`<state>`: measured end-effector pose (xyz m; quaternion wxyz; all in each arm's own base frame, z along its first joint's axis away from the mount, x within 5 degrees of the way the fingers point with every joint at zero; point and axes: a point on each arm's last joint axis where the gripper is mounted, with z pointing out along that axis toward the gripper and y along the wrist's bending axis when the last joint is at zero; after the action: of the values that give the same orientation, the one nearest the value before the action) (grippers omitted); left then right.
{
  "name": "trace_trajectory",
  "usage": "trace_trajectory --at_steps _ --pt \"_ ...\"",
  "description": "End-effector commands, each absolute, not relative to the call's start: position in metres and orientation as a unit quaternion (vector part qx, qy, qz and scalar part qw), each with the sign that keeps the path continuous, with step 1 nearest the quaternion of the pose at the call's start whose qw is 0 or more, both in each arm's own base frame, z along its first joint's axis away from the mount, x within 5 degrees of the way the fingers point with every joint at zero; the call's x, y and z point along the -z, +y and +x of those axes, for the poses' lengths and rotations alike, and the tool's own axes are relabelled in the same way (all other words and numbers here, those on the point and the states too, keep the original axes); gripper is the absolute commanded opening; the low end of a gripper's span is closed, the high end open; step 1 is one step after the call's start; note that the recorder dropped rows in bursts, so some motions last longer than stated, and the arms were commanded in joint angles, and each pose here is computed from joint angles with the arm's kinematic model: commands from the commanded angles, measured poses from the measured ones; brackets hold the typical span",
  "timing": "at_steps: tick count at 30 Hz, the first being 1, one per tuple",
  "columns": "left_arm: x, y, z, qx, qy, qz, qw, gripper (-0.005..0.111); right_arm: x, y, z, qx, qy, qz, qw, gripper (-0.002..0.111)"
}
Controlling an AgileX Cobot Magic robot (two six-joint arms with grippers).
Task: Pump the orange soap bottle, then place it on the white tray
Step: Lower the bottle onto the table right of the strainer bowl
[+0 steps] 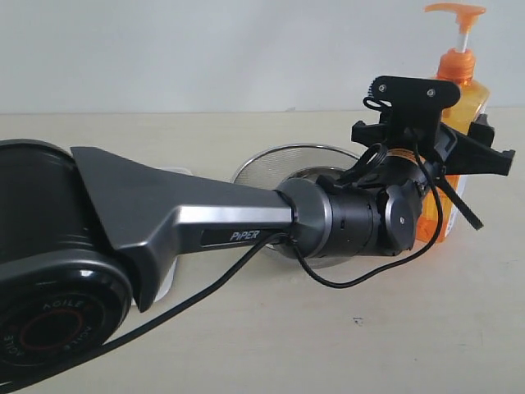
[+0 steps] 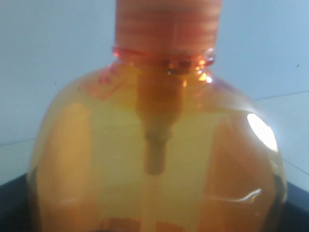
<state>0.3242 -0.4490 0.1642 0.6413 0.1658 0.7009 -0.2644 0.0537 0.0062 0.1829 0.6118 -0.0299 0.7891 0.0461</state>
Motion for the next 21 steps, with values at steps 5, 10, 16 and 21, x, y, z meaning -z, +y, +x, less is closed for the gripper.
trace_trajectory --at_steps 5,10,16,21 --pt "-0.1913 -0.4488 0.3241 0.273 0.668 0.144 0.678 0.049 -0.1841 0.0061 0.0536 -0.045 0.785 -0.03 0.618 0.0" --pt "-0.1868 -0.4508 0.3234 0.276 0.682 0.159 0.658 0.059 -0.1838 0.0061 0.0535 -0.045 0.786 -0.03 0.616 0.0" --pt "-0.1854 -0.4516 0.3228 0.278 0.687 0.164 0.651 0.065 -0.1839 0.0061 0.0536 -0.045 0.785 -0.03 0.617 0.0" --pt "-0.1832 -0.4528 0.3219 0.28 0.694 0.171 0.641 0.065 -0.1839 0.0061 0.0536 -0.045 0.785 -0.03 0.617 0.0"
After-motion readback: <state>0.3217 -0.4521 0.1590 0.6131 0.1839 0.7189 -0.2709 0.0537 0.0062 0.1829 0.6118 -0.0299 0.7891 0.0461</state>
